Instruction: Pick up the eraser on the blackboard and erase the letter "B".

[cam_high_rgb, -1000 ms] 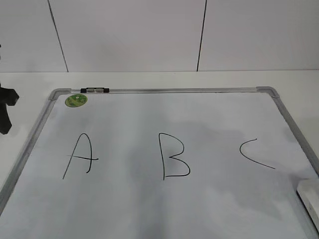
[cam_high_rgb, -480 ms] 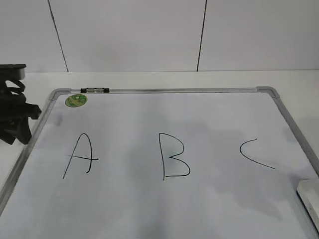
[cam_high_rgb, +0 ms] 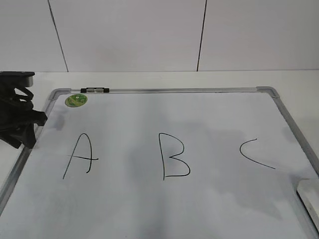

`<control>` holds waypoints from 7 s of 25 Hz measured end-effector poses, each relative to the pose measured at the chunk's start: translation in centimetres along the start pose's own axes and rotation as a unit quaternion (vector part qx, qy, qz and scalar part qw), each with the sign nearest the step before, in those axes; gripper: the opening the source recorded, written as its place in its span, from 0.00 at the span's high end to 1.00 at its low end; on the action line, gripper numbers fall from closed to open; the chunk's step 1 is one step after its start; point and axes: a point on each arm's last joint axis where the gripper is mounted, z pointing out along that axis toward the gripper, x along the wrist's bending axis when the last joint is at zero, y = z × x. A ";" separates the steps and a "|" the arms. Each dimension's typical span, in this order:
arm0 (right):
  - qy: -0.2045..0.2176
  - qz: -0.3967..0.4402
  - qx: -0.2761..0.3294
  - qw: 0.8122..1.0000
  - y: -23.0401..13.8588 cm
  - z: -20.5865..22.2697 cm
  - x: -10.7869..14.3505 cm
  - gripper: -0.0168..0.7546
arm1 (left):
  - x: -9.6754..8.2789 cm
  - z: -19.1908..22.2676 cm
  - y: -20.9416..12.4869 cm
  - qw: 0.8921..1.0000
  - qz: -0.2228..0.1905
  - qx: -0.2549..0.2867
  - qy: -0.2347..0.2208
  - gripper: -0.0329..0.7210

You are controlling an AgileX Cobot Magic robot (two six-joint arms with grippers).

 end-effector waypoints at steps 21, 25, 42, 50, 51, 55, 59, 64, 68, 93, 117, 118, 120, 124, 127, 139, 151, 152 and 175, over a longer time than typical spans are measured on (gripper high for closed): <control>-0.002 -0.001 0.001 1.000 0.0 0.0 0.0 0.24 | 0.1 1.3 0.2 1.000 -0.011 0.028 0.000 0.92; -0.002 -0.001 0.001 1.000 0.0 0.0 0.0 0.24 | 0.1 1.3 0.2 0.999 -0.015 0.029 0.000 0.92; 0.017 0.011 -0.031 0.999 3.7 2.7 0.2 0.11 | 0.1 1.3 0.2 0.999 -0.015 0.029 0.000 0.92; 0.024 0.020 0.015 0.999 5.4 5.9 0.3 0.11 | 0.1 1.3 0.2 0.999 -0.015 0.029 0.000 0.92; 0.024 0.021 0.021 0.999 5.7 6.4 0.2 0.11 | 0.1 1.3 0.2 0.999 -0.015 0.029 0.000 0.92; 0.023 0.022 0.033 0.999 6.2 7.5 0.2 0.11 | 0.1 1.3 0.2 0.999 -0.015 0.029 0.000 0.92; 0.023 0.023 0.054 0.998 6.4 8.5 0.2 0.11 | 0.1 1.3 0.2 0.999 -0.015 0.029 0.000 0.92; 0.023 0.023 0.064 0.997 6.5 9.0 0.2 0.12 | 0.1 1.3 0.2 0.999 -0.015 0.029 0.000 0.92; 0.023 0.023 0.062 0.998 6.5 9.0 0.2 0.16 | 0.1 1.3 0.2 0.999 -0.015 0.029 0.000 0.92; 0.052 0.032 0.063 0.996 9.7 4.8 0.7 0.28 | 0.1 1.3 0.2 0.999 -0.015 0.029 0.000 0.92; 0.044 -0.151 0.036 0.987 22.3 6.8 16.6 0.29 | 0.1 1.3 0.2 0.999 -0.016 0.032 0.000 0.92; 0.039 -0.152 0.039 0.987 22.7 7.4 16.7 0.29 | 0.1 1.3 0.2 0.999 -0.016 0.032 0.000 0.92; 0.028 -0.156 0.039 0.987 23.6 8.6 16.9 0.29 | 0.1 1.3 0.2 0.999 -0.016 0.033 0.000 0.92; 0.019 -0.159 0.053 0.986 24.9 10.8 17.4 0.29 | 0.1 1.3 0.2 0.999 -0.016 0.033 0.000 0.92; 0.018 -0.158 0.064 0.985 25.2 11.0 17.6 0.29 | 0.1 1.4 0.2 0.999 -0.015 0.035 0.001 0.92; 0.031 -0.200 0.068 0.977 24.4 11.3 20.8 0.29 | 0.2 1.4 0.2 0.999 -0.013 0.036 0.003 0.92; 0.076 -0.283 0.071 0.954 19.2 10.9 29.1 0.29 | 0.2 1.4 0.2 0.999 -0.013 0.038 0.003 0.92; 0.076 -0.283 0.071 0.954 19.2 10.9 29.1 0.29 | 0.2 1.4 0.2 0.999 -0.013 0.038 0.003 0.92; 0.063 -0.173 0.075 0.980 22.0 11.4 17.4 0.29 | 0.1 1.4 0.2 0.999 -0.014 0.036 0.002 0.92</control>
